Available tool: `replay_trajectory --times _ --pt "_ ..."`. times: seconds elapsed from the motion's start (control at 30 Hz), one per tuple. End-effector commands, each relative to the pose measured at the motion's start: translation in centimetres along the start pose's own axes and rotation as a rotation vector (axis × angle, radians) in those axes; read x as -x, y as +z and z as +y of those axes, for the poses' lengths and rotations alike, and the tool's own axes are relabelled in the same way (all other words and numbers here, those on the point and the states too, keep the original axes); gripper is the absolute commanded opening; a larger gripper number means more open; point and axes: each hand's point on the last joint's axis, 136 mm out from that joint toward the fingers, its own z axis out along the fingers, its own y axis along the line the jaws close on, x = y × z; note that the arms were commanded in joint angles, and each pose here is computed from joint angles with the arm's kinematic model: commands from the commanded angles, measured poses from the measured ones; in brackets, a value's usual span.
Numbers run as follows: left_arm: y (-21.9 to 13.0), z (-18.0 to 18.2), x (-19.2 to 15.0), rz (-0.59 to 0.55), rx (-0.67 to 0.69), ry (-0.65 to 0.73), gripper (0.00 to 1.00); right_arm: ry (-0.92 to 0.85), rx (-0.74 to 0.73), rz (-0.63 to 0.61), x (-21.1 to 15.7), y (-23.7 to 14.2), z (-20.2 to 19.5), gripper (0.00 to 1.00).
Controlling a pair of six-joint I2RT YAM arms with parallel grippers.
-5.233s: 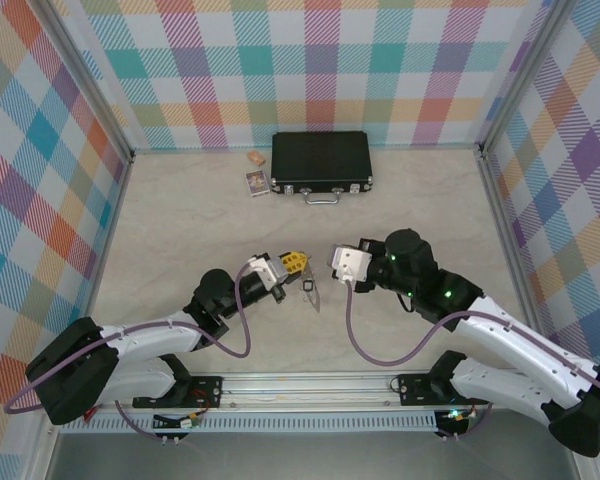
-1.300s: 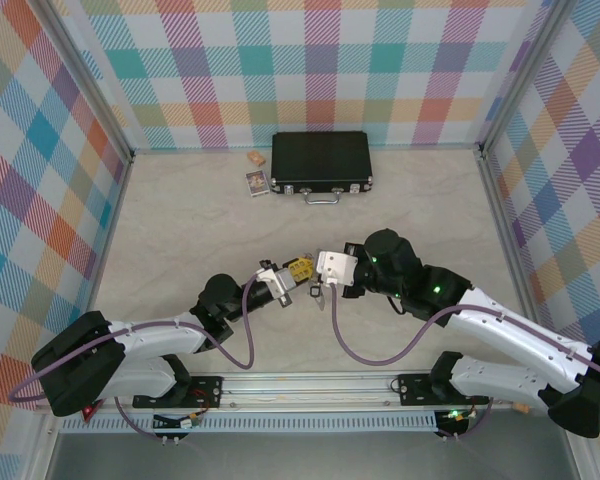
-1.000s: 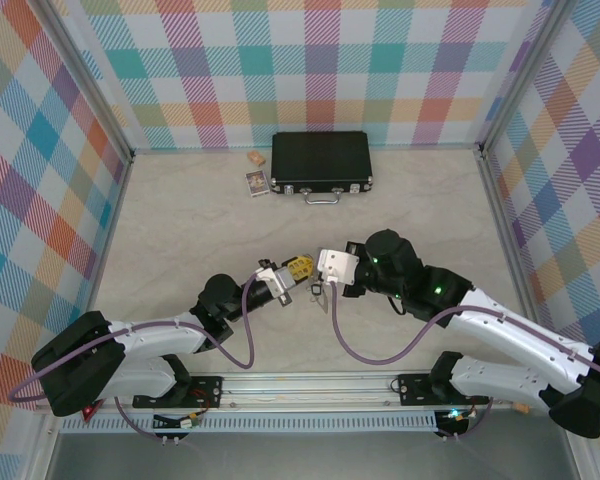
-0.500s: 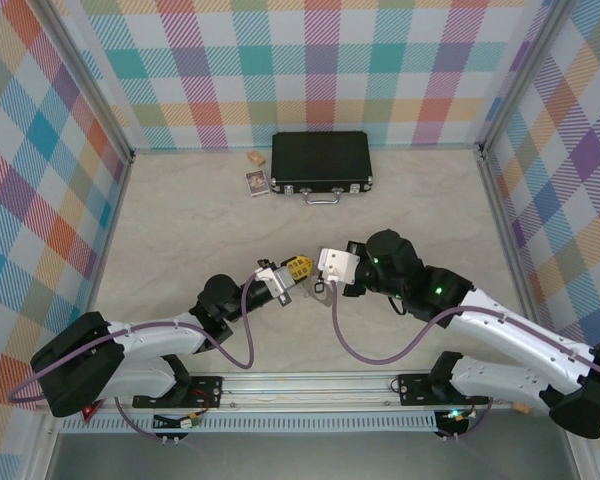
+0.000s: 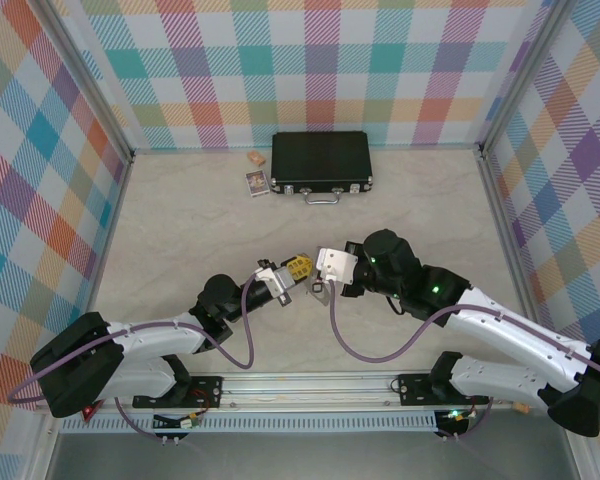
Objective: Put the keys on the keyring
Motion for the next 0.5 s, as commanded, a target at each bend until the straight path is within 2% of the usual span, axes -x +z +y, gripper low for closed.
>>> replay_trajectory --times 0.0,0.47 --pt "-0.21 -0.02 2.15 -0.073 -0.001 0.023 0.0 0.012 0.007 -0.032 1.02 -0.12 -0.13 0.0" --pt "-0.01 -0.29 1.95 -0.064 -0.017 0.021 0.0 0.012 0.015 -0.029 0.99 0.19 0.01 0.0"
